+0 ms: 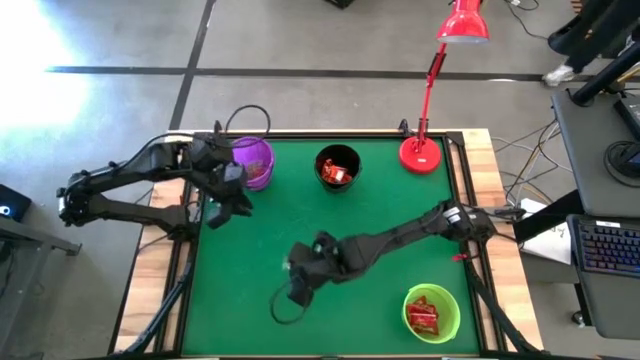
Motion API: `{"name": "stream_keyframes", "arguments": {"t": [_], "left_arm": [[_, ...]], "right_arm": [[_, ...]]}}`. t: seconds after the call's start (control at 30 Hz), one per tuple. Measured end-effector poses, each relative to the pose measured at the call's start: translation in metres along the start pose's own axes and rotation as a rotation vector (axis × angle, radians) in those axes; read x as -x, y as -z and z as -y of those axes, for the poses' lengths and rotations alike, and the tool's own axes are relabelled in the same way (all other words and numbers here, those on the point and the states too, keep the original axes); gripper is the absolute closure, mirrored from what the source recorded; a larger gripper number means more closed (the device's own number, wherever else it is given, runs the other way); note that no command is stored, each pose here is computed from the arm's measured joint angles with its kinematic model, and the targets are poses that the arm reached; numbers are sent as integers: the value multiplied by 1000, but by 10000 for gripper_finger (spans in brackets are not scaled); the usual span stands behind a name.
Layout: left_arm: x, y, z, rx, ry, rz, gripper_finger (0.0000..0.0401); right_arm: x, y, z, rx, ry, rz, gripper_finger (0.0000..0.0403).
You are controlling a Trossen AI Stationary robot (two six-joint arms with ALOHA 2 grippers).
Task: Sort candy
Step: Put the green gummy into the violet bucket
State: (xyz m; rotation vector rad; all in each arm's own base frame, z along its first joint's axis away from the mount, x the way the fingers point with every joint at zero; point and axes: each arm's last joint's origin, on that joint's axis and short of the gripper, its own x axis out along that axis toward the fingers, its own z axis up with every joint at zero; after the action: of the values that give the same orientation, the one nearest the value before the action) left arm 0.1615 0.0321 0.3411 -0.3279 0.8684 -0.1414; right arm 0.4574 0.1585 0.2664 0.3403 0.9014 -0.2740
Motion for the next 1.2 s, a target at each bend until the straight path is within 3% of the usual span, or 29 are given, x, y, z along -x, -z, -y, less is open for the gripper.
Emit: {"name": "stream_keyframes", "arguments": {"t": [0.13, 0.47, 0.9, 1.2], "left_arm": [[-14, -1, -4, 27, 95, 27, 310], [-17, -11, -4, 64, 119, 124, 310], [-17, -20, -5, 72, 125, 195, 310], [-32, -26, -11, 72, 125, 163, 310]], "right_arm": [[7, -26, 15, 23, 1, 47, 390], [23, -79, 57, 92, 74, 172, 390], [21, -86, 74, 124, 110, 150, 390], [34, -90, 77, 115, 107, 171, 390]]}}
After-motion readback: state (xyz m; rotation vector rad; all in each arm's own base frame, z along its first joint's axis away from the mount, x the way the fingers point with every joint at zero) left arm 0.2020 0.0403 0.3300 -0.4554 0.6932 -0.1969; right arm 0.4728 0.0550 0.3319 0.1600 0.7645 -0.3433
